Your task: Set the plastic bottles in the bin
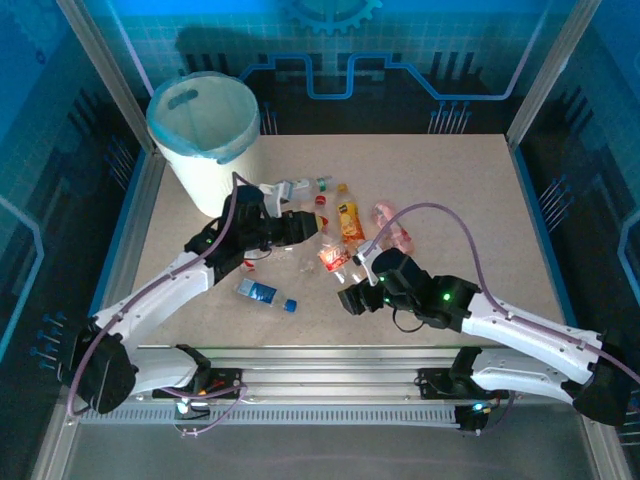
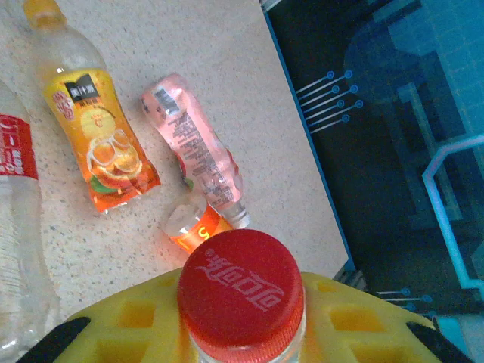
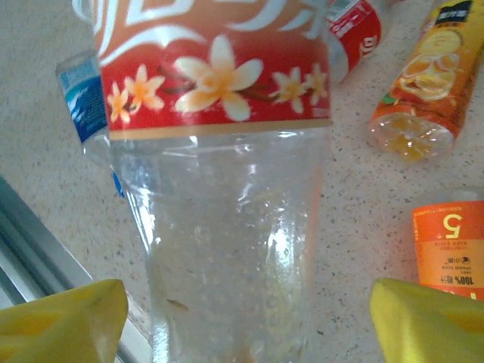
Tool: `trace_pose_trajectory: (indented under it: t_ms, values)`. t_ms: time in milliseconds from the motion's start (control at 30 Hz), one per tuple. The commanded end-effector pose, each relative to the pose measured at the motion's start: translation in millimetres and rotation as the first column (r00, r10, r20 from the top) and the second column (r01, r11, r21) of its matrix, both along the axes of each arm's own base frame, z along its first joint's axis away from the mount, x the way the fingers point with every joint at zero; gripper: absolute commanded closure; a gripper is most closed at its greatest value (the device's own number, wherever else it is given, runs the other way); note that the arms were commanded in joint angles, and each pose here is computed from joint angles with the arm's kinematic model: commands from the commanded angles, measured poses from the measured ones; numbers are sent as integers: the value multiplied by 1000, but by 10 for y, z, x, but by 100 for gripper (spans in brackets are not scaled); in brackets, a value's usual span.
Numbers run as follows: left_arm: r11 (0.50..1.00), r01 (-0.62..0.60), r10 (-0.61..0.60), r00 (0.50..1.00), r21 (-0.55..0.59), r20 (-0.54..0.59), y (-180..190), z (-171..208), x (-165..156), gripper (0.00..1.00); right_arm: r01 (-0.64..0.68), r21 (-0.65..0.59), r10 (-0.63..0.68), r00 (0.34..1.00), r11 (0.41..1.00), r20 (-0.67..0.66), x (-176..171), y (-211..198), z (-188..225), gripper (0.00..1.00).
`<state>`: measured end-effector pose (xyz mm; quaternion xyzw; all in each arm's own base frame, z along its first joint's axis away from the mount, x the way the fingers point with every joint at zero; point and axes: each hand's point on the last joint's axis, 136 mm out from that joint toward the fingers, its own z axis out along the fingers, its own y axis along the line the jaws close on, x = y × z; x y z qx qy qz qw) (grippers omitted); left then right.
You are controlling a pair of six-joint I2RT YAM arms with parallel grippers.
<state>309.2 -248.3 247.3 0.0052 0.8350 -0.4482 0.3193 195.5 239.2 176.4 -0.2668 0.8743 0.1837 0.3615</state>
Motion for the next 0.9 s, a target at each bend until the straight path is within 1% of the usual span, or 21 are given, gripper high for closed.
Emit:
trace_pose_trajectory:
  t_ms: [0, 100, 200, 367, 467, 567, 633, 800, 867]
  values:
    - [998, -54, 49, 992, 41, 119, 169, 321, 54, 100, 52, 27, -53, 998, 998, 46, 96, 19, 280, 8]
    - [992, -94, 77, 978, 80, 196, 278, 617, 103, 100, 32, 59, -36, 997, 998, 75, 152, 129, 563, 3]
    - [984, -142, 106, 951, 104, 290, 402, 1013, 188, 100, -10, 80, 0, 993, 997, 122, 235, 299, 881, 1]
    - [964, -230, 152, 890, 136, 429, 635, 1626, 346, 100, -77, 89, 54, 972, 993, 230, 472, 650, 1458, 0]
    - [943, -298, 190, 847, 147, 496, 805, 1928, 466, 100, -89, 95, 59, 956, 991, 287, 672, 851, 1752, 0]
    - [905, -396, 247, 787, 155, 565, 1034, 2215, 612, 100, -81, 121, 37, 944, 989, 329, 887, 1014, 2018, 0]
    - [870, -468, 288, 736, 153, 613, 1214, 2413, 715, 100, -78, 151, 20, 936, 985, 352, 1028, 1118, 2217, 0]
    - [757, -640, 385, 602, 133, 700, 1699, 2820, 913, 100, -92, 177, 22, 931, 980, 365, 1238, 1351, 2479, 0]
    - [714, -688, 407, 561, 132, 720, 1863, 2911, 967, 100, -112, 178, 42, 933, 978, 356, 1252, 1432, 2514, 0]
